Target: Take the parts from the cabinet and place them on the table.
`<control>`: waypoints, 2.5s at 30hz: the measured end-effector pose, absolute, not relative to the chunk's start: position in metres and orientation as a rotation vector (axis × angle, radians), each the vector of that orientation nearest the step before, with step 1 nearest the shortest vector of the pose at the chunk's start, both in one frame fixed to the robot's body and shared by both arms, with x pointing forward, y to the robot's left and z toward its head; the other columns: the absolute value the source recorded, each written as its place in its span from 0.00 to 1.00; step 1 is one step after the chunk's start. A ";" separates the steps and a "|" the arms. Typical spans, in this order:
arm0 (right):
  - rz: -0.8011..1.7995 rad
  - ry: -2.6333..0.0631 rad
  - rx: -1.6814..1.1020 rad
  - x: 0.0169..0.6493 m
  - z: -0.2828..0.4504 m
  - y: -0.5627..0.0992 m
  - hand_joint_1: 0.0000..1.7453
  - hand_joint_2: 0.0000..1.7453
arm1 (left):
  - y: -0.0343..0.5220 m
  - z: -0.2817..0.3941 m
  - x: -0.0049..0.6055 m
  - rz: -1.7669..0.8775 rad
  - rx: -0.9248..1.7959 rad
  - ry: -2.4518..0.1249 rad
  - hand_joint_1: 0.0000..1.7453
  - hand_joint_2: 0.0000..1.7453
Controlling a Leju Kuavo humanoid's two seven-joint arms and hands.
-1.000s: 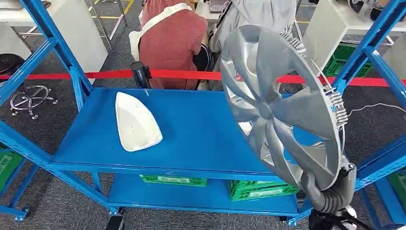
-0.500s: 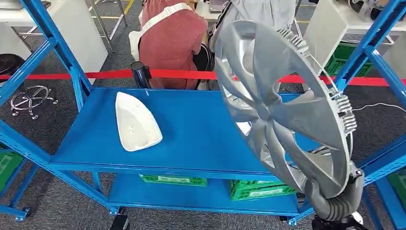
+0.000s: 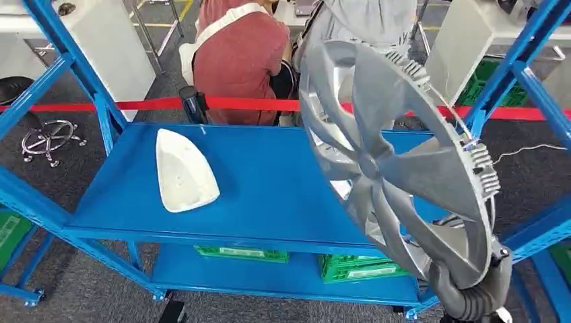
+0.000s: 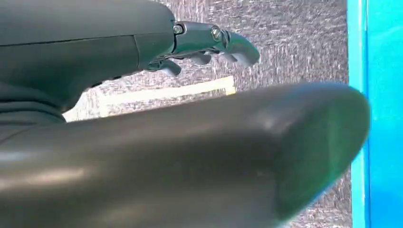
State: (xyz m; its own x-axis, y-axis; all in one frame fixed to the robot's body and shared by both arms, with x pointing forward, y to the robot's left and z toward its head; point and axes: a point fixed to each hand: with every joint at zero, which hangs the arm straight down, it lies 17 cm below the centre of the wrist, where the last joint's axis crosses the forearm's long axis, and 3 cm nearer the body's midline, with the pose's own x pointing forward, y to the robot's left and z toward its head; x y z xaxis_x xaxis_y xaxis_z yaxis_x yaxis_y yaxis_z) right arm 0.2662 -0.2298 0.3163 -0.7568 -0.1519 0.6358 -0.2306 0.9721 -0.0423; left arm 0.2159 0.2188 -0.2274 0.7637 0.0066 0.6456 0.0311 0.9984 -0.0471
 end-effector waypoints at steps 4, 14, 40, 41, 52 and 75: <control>0.153 -2.445 0.270 0.266 0.317 -0.229 1.00 1.00 | 0.219 -0.227 0.217 -0.015 -0.055 -0.704 0.00 0.00; 0.160 -2.456 0.272 0.268 0.321 -0.222 1.00 1.00 | 0.220 -0.226 0.219 -0.020 -0.053 -0.710 0.00 0.00; 0.180 -2.461 0.320 0.280 0.321 -0.213 1.00 1.00 | 0.219 -0.226 0.219 -0.034 -0.051 -0.712 0.00 0.00; 0.181 -2.459 0.322 0.280 0.320 -0.212 1.00 1.00 | 0.220 -0.226 0.220 -0.034 -0.050 -0.714 0.00 0.00; 0.179 -2.454 0.329 0.282 0.318 -0.211 1.00 1.00 | 0.219 -0.225 0.223 -0.038 -0.049 -0.720 0.00 0.00; 0.184 -2.452 0.324 0.284 0.317 -0.210 1.00 1.00 | 0.217 -0.227 0.217 -0.037 -0.053 -0.712 0.00 0.00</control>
